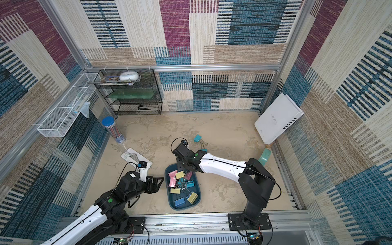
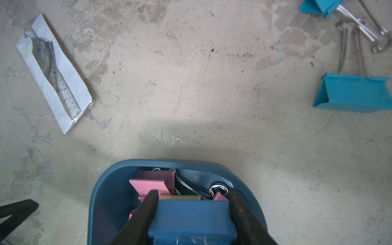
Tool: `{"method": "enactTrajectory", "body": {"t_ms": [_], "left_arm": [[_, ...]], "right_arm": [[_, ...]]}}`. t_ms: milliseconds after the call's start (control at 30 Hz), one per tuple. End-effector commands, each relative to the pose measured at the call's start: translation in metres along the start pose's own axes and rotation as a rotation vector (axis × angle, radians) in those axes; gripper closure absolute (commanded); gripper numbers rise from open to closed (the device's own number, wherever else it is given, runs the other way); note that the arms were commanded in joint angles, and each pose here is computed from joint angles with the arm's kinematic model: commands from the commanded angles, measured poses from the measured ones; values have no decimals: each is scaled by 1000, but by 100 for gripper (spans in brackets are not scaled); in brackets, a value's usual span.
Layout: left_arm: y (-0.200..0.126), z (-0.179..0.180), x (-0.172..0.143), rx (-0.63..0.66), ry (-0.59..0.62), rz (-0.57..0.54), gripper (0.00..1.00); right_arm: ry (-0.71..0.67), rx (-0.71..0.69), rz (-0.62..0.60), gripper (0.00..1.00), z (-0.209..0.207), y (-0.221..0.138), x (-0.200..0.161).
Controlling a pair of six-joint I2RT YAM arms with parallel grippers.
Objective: Put the binder clips in the storage box
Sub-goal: Place the binder clip in the storage box.
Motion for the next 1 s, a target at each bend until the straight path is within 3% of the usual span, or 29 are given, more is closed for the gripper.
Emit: {"method": "enactTrajectory", "body": {"t_ms": [0,300,533,700,867,967], "left_arm": [[-1,-2,0,-15,9,-3,17],[-2,-2,0,-17,9,-5,17],[-2,-2,0,-17,10,-6,17],[-1,-1,0,-13,9,-6,17],[-1,-1,0,-11,7,-6,17],[-1,-1,1,-11,6,-7,17]], "right_arm": [[36,-47,-14,65,-7,5,-4],[26,-100,-24,61,-15,15,-8],[21,-112,-20,37,-15,15,-12],[14,-112,-51,28,-15,2,-7],[-23,-88,-108,27,-3,-17,6],[-51,-58,-119,34,9,-20,8]]}}
Point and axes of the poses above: each gripper's point midway between its finger pads, its own y axis out along the fingers, its own z axis along the line the jaws close on, x = y × z, the point moved 3 cm from there along -y, back along the fingers, and after that the axes turned 10 degrees about -y, right-handed, at the moved point
